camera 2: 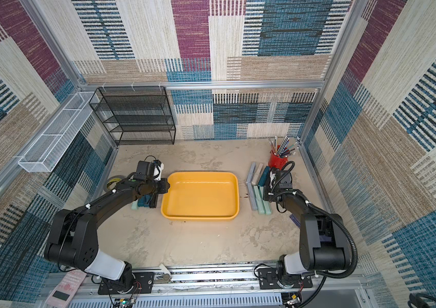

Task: Put the pruning pliers into the storage box
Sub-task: Pick up the pruning pliers from the center of the board, then place the pruning pliers in the storage box.

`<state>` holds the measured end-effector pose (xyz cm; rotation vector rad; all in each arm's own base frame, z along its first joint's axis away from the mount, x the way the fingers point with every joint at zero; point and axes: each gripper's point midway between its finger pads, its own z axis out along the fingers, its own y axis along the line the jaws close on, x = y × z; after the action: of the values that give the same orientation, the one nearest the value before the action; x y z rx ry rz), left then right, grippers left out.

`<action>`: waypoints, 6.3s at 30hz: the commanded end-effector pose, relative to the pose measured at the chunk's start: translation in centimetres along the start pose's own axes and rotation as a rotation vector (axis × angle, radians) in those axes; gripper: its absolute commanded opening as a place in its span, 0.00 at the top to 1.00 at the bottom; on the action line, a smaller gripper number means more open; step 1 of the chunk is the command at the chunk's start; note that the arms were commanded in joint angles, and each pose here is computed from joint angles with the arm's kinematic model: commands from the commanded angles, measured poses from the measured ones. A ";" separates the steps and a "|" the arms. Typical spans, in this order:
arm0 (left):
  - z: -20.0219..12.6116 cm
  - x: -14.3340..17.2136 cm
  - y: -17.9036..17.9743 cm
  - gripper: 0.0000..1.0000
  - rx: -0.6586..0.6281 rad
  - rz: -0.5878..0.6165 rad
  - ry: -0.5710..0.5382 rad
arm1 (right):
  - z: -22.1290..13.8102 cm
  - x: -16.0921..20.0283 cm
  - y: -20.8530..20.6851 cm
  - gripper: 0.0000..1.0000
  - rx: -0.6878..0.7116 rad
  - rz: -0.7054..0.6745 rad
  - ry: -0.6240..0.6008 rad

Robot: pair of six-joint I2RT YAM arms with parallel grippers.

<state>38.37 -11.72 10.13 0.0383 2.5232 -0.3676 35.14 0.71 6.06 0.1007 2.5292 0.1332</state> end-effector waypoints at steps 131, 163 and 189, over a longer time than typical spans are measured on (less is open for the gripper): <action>-1.5 2.8 1.0 0.92 -0.151 -0.142 -0.056 | 4.8 1.5 41.2 0.78 -0.584 -0.124 0.121; -1.1 3.2 1.0 0.92 -0.140 -0.156 -0.065 | 1.3 3.2 41.6 0.32 -0.646 -0.131 0.206; -1.0 3.0 0.6 0.92 -0.125 -0.160 -0.079 | 3.7 5.8 42.7 0.62 -0.681 -0.149 0.319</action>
<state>34.87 -10.80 8.68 -0.2031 2.5009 -0.2469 34.09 43.49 4.75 -0.4167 2.6438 0.9816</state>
